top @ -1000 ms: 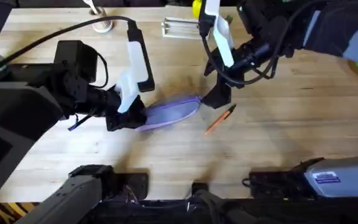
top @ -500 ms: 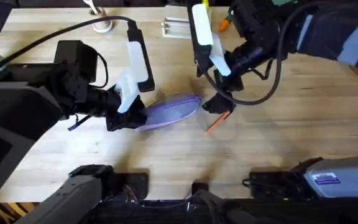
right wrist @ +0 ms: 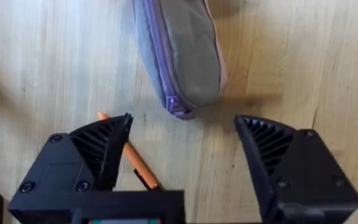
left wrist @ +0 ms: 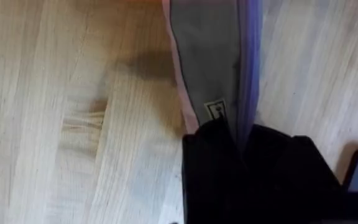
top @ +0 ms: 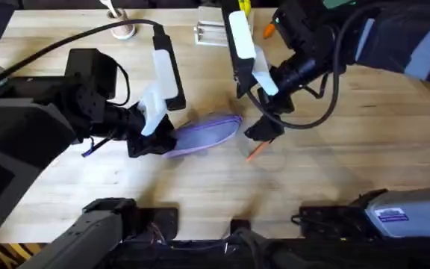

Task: Unzip the bag, pick up the pens from the table one at a time and place them inside, then zip the bag closed.

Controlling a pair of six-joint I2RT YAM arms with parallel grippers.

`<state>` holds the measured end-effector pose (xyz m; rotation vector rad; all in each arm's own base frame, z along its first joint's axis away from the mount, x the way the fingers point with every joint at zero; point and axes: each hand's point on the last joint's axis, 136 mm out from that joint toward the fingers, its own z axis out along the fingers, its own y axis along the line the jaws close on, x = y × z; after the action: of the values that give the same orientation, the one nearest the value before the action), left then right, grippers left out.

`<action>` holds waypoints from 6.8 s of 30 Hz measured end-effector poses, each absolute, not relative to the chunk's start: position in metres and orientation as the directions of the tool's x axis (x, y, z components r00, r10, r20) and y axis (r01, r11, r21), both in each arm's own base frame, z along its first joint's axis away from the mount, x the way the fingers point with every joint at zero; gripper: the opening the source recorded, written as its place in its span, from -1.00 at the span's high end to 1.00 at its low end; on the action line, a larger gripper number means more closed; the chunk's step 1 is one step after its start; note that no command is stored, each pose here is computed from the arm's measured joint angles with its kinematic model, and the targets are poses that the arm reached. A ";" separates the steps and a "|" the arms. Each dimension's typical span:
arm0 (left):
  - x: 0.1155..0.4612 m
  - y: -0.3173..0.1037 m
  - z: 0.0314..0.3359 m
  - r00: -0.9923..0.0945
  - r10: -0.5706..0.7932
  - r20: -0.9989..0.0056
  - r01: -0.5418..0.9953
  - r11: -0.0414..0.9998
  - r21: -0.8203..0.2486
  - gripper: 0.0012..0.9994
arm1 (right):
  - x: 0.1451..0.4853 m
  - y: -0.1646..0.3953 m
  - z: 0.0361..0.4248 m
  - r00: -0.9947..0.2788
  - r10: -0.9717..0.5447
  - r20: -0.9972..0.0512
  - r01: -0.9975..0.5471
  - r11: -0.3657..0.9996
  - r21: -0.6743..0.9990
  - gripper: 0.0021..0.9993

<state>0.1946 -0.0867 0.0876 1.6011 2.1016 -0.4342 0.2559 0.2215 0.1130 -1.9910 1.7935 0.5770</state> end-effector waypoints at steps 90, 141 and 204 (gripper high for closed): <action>0.189 -0.088 0.087 -0.230 0.811 -0.538 0.962 0.273 0.001 0.92 | 0.220 0.349 0.162 0.233 -0.542 -0.808 -0.962 -0.250 -0.109 0.93; 0.190 -0.093 0.091 -0.221 0.792 -0.569 0.964 0.266 -0.005 -0.26 | 0.257 0.266 0.215 -0.044 -0.785 -0.618 -0.989 0.122 -0.085 -0.99; 0.185 -0.051 0.195 -0.250 0.788 -0.562 0.864 0.444 0.239 -0.99 | 0.233 0.310 0.124 -0.039 -0.887 -0.461 -0.993 -0.018 0.118 0.93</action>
<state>0.1853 -0.0512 0.1954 1.3786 2.0753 -0.1562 0.2327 0.3102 0.1240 -1.9847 2.0069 0.6120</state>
